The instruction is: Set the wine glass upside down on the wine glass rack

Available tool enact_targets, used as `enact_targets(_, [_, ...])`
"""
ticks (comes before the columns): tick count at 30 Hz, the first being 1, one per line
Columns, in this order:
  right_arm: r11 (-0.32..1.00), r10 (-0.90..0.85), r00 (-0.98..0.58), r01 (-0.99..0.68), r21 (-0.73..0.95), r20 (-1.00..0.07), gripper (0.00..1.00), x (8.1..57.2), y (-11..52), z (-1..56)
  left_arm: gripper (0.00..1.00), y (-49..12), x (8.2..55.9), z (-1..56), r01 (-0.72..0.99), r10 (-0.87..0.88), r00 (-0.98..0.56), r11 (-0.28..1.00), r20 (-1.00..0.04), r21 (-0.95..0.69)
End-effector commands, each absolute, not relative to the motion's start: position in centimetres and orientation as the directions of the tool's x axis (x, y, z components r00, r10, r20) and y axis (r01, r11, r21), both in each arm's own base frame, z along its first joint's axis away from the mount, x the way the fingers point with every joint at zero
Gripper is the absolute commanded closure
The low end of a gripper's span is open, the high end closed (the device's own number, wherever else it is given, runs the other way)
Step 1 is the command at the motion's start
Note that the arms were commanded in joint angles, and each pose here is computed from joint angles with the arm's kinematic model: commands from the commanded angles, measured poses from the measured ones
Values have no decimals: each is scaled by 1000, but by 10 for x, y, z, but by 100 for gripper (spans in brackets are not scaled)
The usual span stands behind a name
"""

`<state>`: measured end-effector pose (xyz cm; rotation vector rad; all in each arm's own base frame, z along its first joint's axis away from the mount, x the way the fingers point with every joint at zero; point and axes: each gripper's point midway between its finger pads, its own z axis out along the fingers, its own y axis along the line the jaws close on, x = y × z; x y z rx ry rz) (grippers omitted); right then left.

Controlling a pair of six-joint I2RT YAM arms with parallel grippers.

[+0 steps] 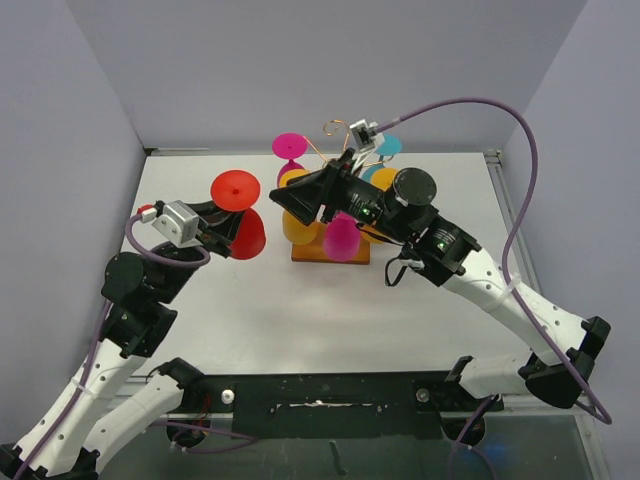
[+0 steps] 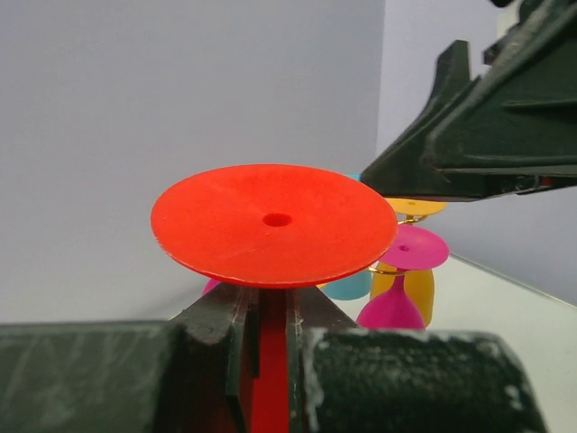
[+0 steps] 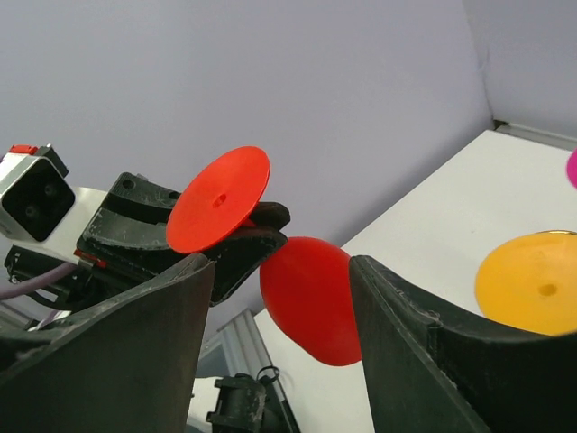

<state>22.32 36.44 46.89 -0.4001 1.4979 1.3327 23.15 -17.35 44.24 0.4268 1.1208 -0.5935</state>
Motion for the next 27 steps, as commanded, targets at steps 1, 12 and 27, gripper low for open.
enact_targets(1, [199,379,-456,-809,553,-805,39,204,374,499,100,-178,218,451,666,-184,384,734,-905,134])
enact_targets(12, [168,345,-561,-752,638,-753,47,210,394,489,100,-185,214,445,686,-151,405,702,-902,191])
enact_targets(27, [106,297,-651,-705,701,-699,89,202,405,483,100,-186,212,442,685,-123,419,693,-899,224])
